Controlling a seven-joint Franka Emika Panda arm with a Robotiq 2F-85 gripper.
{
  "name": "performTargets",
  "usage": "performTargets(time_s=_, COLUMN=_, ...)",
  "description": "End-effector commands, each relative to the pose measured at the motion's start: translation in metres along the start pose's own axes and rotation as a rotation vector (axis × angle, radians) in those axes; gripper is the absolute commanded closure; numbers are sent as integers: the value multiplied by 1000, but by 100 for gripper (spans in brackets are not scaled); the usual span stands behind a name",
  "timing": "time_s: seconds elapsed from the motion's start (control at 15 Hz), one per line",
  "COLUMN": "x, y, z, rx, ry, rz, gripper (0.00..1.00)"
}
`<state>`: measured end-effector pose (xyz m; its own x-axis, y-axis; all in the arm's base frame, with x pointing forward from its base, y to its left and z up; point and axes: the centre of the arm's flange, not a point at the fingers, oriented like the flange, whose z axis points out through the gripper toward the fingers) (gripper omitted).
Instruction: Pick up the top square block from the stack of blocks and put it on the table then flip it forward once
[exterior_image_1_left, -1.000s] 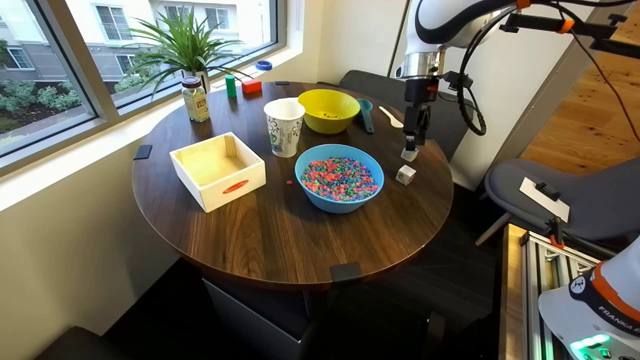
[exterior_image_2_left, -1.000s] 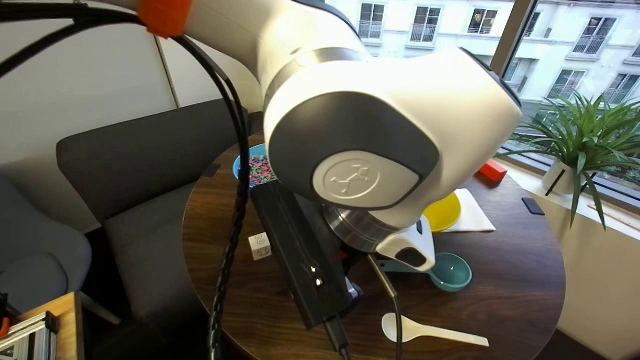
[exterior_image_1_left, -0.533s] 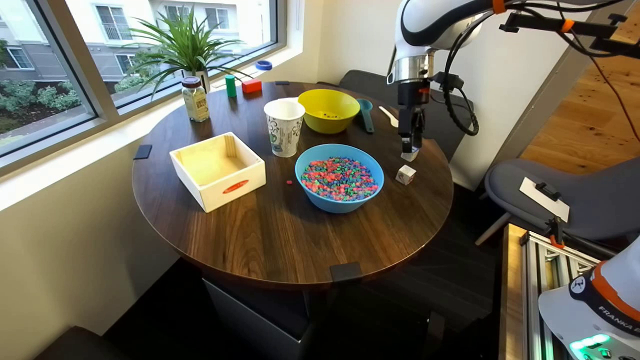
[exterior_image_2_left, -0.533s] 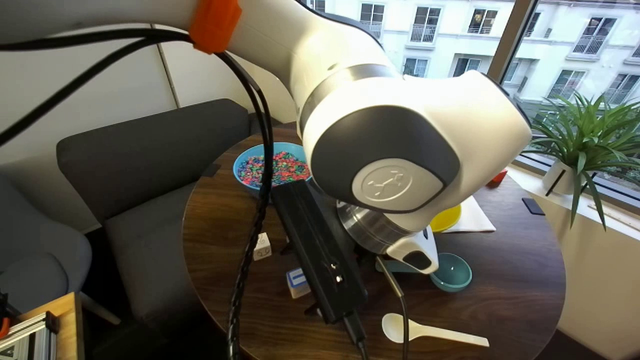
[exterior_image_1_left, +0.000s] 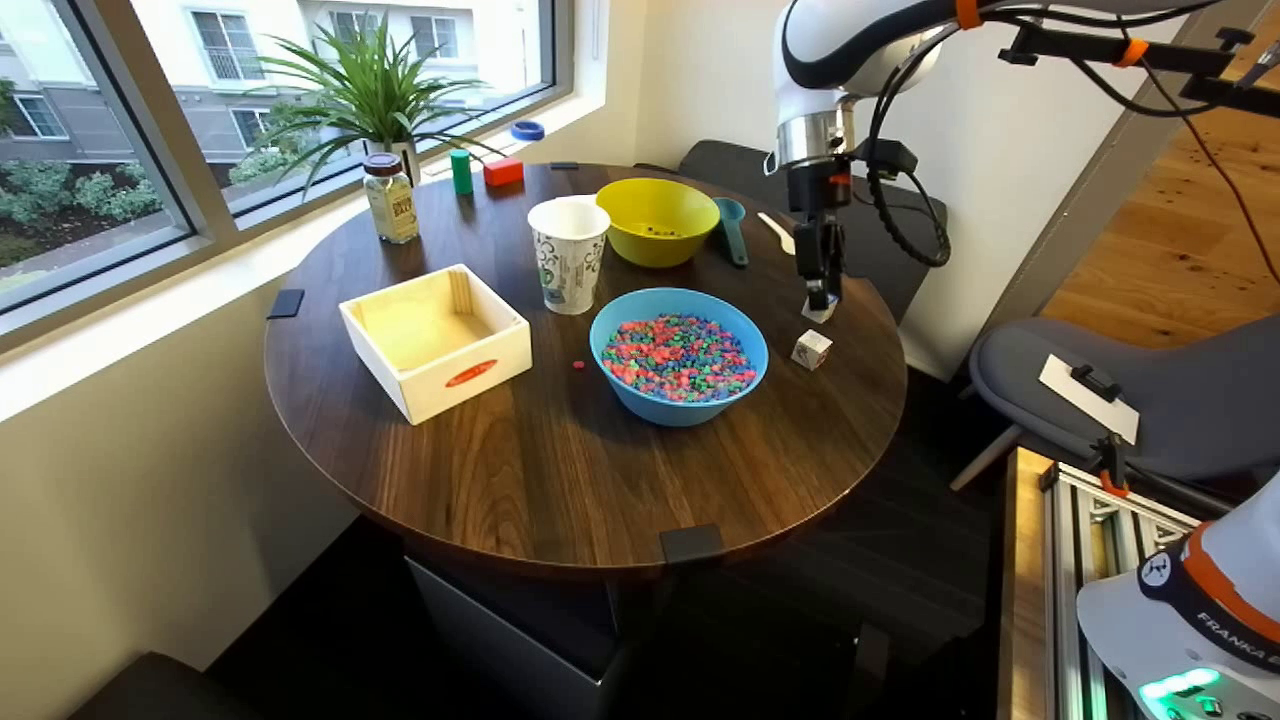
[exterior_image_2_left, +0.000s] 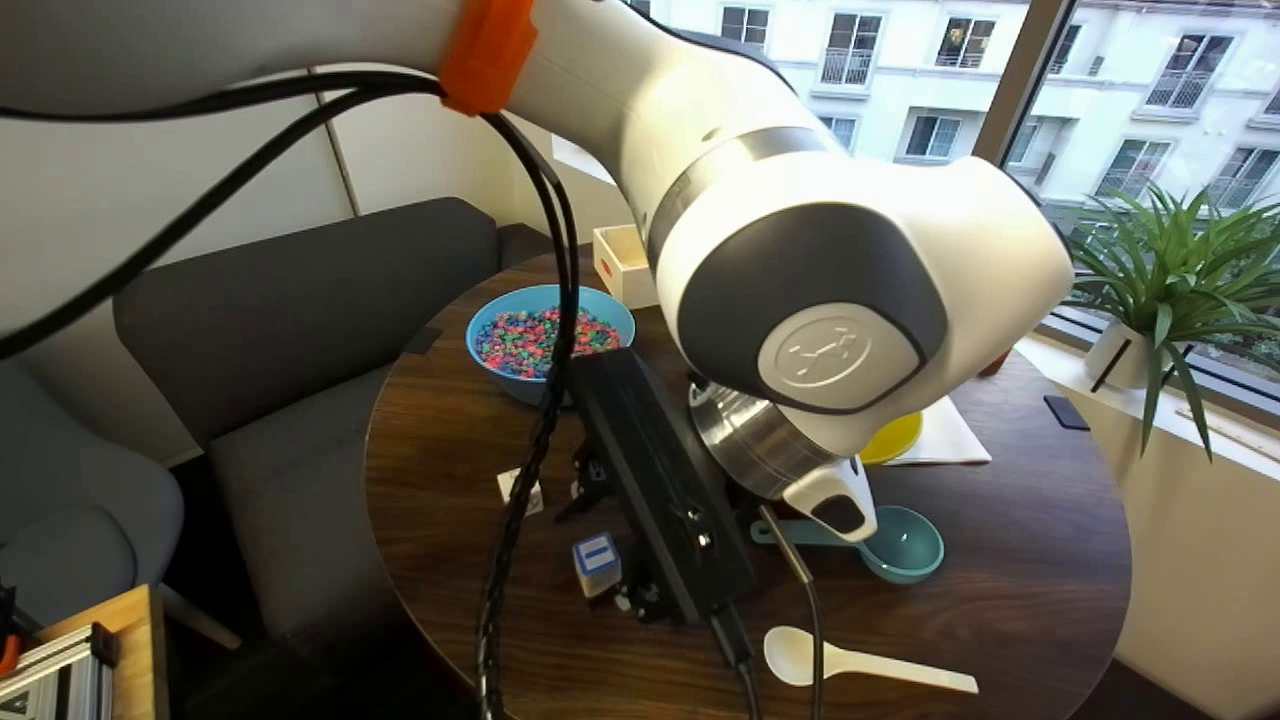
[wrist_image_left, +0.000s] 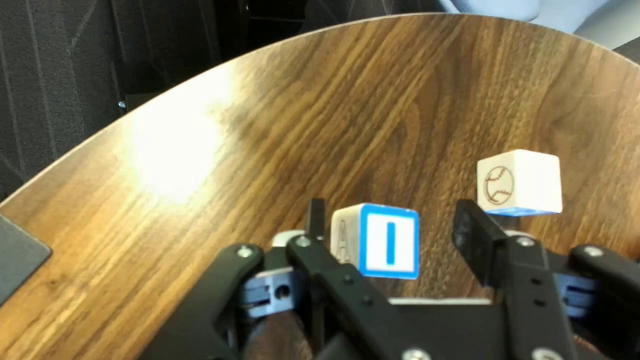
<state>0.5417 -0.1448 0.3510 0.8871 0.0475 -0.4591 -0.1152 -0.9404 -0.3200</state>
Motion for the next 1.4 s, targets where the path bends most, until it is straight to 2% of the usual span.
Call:
performTargets(time_s=0.0, x=9, y=5, z=0, rx=9, ry=-41, rz=4, gripper=20)
performTargets(time_s=0.2, x=14, y=7, z=1, rx=14, ry=-44, rz=5, gripper=6)
performTargets(time_s=0.33, x=17, y=6, z=-3, rx=15, ry=-43, rz=5, gripper=6)
performTargets(time_s=0.4, x=18, y=6, z=-4, rx=15, ry=-41, rz=4, gripper=12)
performTargets(time_s=0.47, x=19, y=6, z=-5, rx=13, ry=-41, rz=3, gripper=23)
performTargets(time_s=0.53, x=19, y=5, z=-7, rx=10, ry=-43, rz=3, gripper=40)
performTargets(time_s=0.93, x=23, y=6, z=-8, rx=-1, ry=-57, rz=4, gripper=86)
performTargets(time_s=1.33, x=17, y=-2, z=-13, rx=-19, ry=-49, rz=-5, gripper=88)
